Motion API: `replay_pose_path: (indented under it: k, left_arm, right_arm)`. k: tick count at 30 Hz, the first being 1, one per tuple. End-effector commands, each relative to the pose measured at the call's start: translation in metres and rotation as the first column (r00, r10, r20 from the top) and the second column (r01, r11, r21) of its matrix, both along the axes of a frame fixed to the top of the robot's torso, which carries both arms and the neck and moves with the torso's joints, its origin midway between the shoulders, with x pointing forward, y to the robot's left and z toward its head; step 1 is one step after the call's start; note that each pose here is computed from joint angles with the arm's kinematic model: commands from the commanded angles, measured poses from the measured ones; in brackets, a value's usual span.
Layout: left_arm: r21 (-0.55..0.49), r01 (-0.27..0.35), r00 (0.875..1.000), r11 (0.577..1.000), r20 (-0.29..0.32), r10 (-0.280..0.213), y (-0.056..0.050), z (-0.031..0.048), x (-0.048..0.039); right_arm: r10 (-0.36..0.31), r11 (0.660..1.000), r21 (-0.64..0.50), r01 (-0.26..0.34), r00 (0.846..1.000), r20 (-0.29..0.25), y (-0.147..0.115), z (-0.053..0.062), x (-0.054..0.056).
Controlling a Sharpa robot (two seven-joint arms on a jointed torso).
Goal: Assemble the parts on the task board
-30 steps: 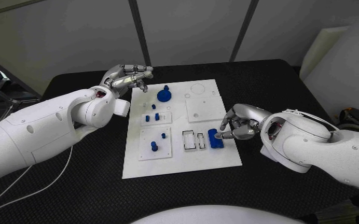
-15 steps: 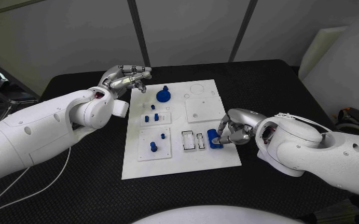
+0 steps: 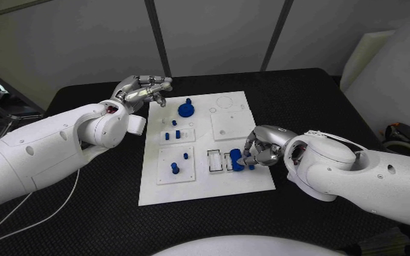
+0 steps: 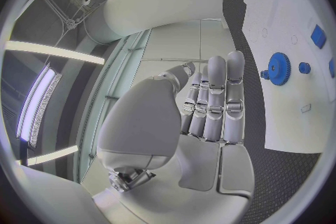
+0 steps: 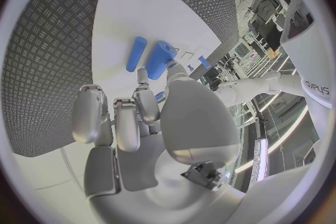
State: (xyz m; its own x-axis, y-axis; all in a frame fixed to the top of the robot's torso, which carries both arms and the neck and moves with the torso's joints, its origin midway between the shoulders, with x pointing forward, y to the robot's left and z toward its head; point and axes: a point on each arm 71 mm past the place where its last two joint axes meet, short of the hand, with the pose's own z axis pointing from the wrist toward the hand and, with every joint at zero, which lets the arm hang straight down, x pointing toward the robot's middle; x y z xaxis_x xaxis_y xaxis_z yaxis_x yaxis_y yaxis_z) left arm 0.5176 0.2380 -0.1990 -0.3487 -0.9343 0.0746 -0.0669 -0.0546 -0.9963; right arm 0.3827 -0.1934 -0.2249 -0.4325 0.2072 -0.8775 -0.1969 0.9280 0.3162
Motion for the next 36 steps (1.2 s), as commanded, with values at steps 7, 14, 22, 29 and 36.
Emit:
replay_pose_path:
  k: [7, 14, 22, 29, 36]
  left_arm:
    - [-0.007, 0.023, 1.0, 1.0, 0.003, -0.023, -0.003, 0.0017, -0.0013]
    - [-0.005, 0.02, 1.0, 1.0, 0.002, -0.02, -0.002, 0.0016, -0.0014]
    - [-0.005, 0.02, 1.0, 1.0, 0.002, -0.02, -0.002, 0.0019, -0.0018]
    - [-0.004, 0.02, 1.0, 1.0, 0.002, -0.02, -0.001, 0.0021, -0.0022]
    - [-0.002, 0.015, 1.0, 1.0, 0.002, -0.015, 0.002, 0.0024, -0.0028]
  right_arm:
    - [0.043, 0.997, -0.067, -0.04, 0.999, 0.03, 0.012, -0.007, 0.003]
    - [0.051, 0.996, -0.077, -0.049, 0.999, 0.017, 0.015, -0.011, 0.003]
    - [0.059, 0.993, -0.105, -0.06, 0.998, -0.01, 0.016, -0.015, 0.004]
    - [0.048, 0.993, -0.111, -0.05, 0.999, -0.017, 0.014, -0.018, 0.008]
    - [0.032, 0.997, -0.076, -0.033, 0.999, -0.018, 0.015, -0.019, 0.006]
